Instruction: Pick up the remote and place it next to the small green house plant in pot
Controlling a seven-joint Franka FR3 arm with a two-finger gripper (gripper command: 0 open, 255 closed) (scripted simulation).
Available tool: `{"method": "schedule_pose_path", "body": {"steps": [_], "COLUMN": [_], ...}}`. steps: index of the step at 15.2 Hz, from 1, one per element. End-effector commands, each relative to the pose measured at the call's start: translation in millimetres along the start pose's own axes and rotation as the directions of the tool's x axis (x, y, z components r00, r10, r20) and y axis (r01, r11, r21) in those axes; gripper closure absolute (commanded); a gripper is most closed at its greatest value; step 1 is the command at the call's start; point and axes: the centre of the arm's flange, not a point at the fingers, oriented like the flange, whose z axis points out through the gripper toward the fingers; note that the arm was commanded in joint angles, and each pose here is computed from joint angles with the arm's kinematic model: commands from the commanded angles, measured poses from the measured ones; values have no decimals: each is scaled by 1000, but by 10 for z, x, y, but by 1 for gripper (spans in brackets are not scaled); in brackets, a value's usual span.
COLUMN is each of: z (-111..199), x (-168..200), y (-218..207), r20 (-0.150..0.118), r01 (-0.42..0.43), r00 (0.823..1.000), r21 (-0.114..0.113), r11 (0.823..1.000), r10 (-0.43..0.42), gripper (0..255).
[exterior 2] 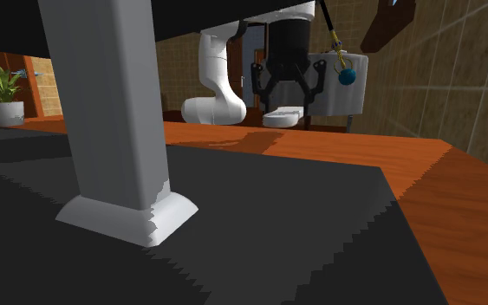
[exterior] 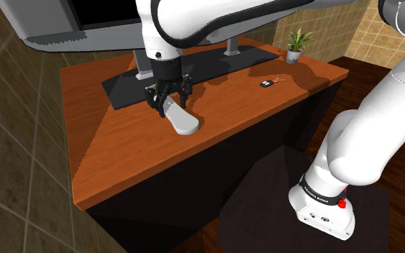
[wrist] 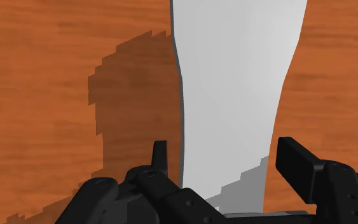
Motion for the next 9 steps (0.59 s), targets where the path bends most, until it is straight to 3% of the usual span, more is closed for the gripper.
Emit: {"method": "schedule_pose_path", "body": {"steps": [1, 9], "z": [-114, -537], "x": [2, -1], "y": [3, -4], "r20": [0, 0], "r01": [0, 0], "r00": [1000, 1000], "r21": [0, 0], "r11": [1000, 1000], "r10": [0, 0], "gripper": [255, 255]}}
